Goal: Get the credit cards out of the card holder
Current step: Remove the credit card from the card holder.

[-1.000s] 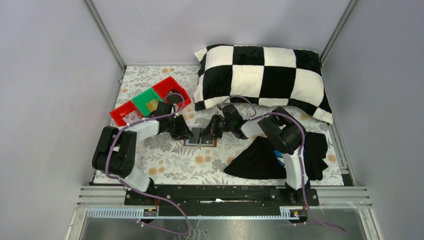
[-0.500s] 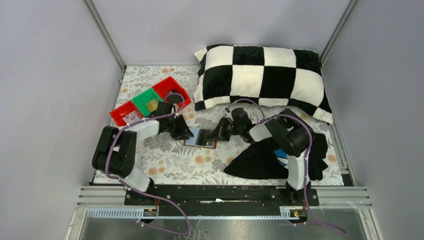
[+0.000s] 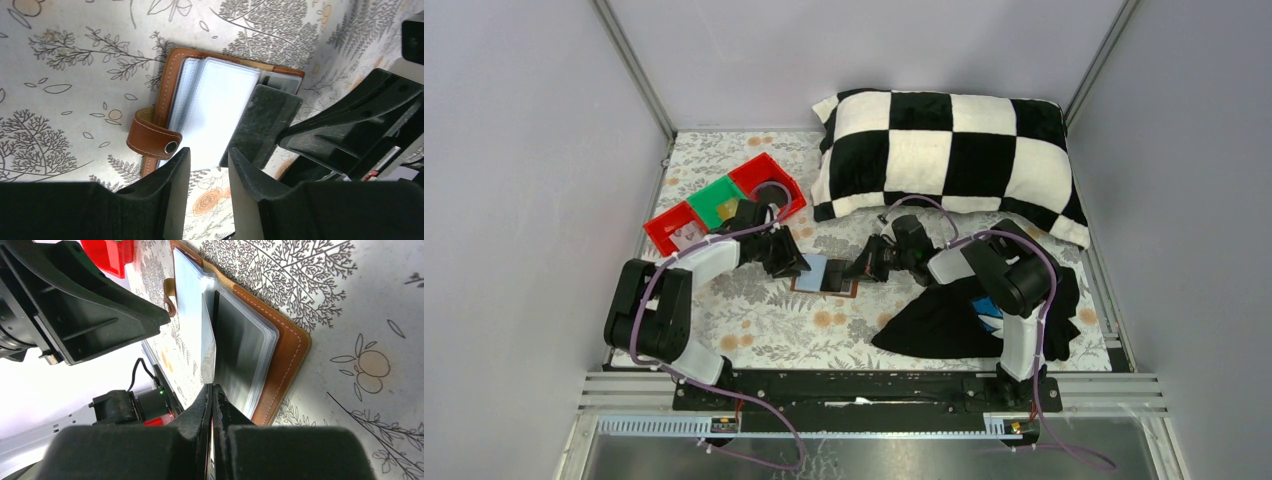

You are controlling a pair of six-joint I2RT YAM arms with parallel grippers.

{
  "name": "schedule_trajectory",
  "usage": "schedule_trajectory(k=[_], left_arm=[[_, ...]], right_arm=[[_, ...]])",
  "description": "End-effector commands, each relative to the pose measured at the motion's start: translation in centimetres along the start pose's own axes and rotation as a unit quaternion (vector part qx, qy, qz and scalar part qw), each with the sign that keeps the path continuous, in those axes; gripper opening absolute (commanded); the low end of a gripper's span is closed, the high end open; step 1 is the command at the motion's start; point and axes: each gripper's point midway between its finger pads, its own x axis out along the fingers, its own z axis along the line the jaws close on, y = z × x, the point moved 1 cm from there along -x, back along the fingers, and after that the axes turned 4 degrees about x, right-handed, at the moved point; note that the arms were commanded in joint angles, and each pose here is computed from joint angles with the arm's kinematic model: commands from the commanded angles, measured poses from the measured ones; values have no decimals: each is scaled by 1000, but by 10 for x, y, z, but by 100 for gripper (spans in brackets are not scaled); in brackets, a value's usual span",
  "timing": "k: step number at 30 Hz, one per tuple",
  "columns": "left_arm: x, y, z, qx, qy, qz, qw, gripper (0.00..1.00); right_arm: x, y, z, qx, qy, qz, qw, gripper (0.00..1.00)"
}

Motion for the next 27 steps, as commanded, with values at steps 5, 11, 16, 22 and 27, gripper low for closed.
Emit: schedule_trajectory(k=[5, 11, 16, 22, 27], left_arm=[[-2, -10, -31, 25, 66, -3, 997, 39], [17, -1, -37, 33, 68, 24, 997, 39], [25, 4, -36, 34, 68, 36, 996, 39], [30, 10, -32, 31, 66, 46, 996, 39], [32, 11, -32, 31, 68, 48, 996, 38]], right_arm=[[5, -7, 10, -14, -15, 1, 1000, 4], [6, -9, 10, -13, -14, 0, 1000, 4], [7, -9, 10, -12, -15, 1, 1000, 5], [11, -12, 14, -11, -22, 0, 1000, 20], [16, -14, 13, -3, -28, 5, 1000, 27]])
